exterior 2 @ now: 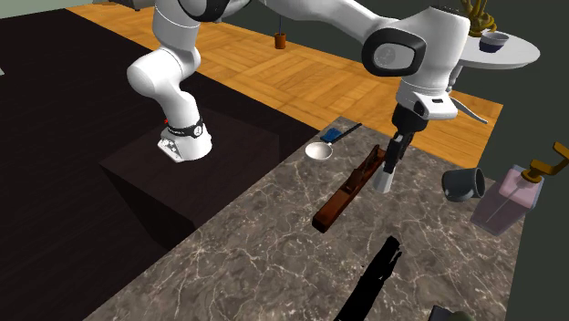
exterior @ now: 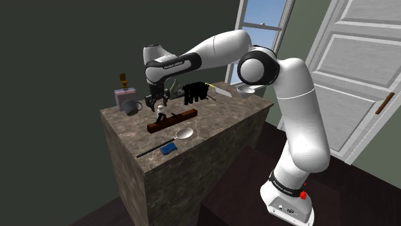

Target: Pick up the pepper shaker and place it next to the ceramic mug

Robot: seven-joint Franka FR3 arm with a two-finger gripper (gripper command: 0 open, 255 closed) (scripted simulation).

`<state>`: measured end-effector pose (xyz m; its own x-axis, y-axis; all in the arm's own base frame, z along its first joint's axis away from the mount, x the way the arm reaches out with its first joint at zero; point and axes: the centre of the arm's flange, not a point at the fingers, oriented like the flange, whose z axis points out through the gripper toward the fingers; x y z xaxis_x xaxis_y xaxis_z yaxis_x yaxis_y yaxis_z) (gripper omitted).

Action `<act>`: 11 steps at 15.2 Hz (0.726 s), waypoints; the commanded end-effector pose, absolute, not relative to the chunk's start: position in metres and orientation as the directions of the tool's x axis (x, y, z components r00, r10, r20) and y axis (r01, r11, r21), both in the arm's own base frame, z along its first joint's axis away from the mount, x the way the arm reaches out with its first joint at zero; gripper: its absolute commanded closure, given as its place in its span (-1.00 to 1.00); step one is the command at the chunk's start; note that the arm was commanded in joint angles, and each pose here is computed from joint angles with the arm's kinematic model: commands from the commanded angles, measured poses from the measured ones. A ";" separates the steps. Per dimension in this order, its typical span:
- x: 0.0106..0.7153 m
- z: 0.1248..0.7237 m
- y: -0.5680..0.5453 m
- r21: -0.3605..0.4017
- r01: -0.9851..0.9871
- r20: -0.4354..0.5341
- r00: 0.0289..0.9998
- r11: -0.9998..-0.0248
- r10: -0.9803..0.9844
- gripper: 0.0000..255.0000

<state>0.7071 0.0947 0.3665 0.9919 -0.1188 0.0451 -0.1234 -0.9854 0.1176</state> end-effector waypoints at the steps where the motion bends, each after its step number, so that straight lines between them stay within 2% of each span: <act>1: 0.707 0.367 0.095 0.118 -0.123 0.045 0.992 -0.985 -0.119 -1.00; 4: 0.707 0.367 0.095 0.118 -0.123 0.045 0.992 -0.985 -0.119 -1.00; 8: 0.706 0.416 0.101 0.118 -0.123 0.045 0.992 -0.985 -0.119 -1.00; 11: 0.706 0.416 0.101 0.118 -0.123 0.045 0.992 -0.985 -0.119 -1.00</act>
